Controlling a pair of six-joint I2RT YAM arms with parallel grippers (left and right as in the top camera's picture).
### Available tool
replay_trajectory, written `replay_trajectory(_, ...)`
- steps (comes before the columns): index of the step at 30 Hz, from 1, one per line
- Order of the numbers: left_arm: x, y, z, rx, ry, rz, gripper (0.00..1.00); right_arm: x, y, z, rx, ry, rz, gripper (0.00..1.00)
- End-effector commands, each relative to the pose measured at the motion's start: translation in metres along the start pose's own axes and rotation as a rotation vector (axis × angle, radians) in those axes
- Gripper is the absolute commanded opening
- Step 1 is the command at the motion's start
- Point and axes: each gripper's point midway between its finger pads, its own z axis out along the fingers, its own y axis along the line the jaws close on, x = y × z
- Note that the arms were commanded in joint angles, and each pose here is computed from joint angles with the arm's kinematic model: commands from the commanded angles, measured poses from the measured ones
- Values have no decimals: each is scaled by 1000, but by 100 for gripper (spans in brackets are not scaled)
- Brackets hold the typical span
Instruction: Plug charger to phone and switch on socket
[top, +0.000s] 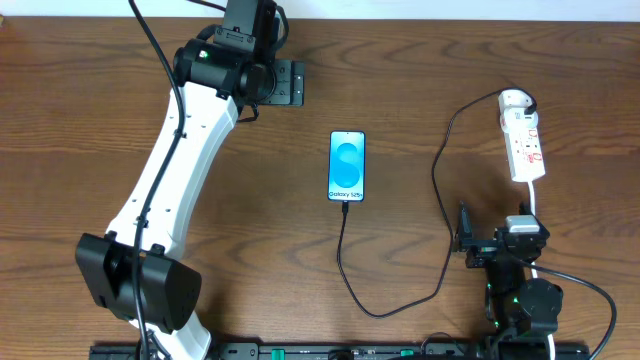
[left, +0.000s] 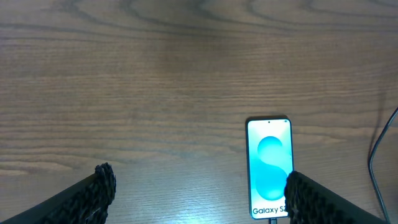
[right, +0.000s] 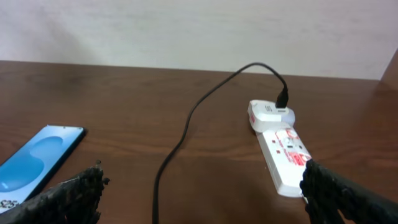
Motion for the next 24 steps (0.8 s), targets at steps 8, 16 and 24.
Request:
replay_trajectory(8,1,3,2,-14,2,-16,88,-8,-1,-3,10,-41,11,99)
replay_trajectory(16,1,3,2,-14,2,-16,88,-8,3,-3,-8,-41,9,99)
replay_trajectory(24,1,3,2,-14,2,-16,88,-8,3,-3,-8,-41,9,99)
